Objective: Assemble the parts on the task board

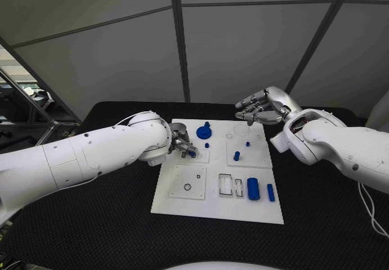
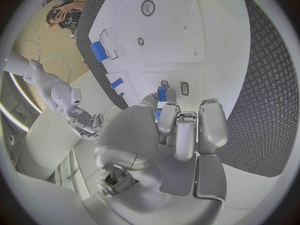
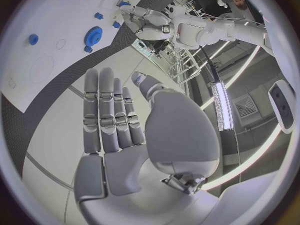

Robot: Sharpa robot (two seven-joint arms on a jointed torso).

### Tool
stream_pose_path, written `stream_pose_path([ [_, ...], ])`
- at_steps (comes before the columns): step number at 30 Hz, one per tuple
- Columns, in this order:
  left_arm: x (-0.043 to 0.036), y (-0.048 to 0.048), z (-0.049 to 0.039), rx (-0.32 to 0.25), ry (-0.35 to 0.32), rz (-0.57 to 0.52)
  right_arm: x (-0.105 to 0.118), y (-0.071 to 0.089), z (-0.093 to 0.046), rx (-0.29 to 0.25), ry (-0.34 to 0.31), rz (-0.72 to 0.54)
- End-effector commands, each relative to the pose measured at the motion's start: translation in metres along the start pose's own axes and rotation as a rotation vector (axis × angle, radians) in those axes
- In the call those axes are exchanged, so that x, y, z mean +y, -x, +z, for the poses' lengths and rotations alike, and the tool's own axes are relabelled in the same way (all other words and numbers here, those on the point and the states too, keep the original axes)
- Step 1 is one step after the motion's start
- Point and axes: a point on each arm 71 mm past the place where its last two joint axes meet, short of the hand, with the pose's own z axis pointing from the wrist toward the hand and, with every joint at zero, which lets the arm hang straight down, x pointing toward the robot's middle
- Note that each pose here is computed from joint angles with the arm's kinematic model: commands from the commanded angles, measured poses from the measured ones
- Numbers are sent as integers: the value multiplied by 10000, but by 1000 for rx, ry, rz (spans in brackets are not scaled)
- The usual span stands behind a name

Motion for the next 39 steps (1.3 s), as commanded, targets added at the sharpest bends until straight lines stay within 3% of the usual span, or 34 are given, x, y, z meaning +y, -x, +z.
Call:
stream_pose_path([
  [1, -2, -2, 5, 13, 6, 21, 20, -1, 7, 5, 12, 4],
  [28, -13, -30, 34, 51, 8, 44, 22, -18, 22, 11, 13, 5],
  [39, -74, -48, 79, 61, 7, 51, 26, -27, 28, 13, 14, 6],
])
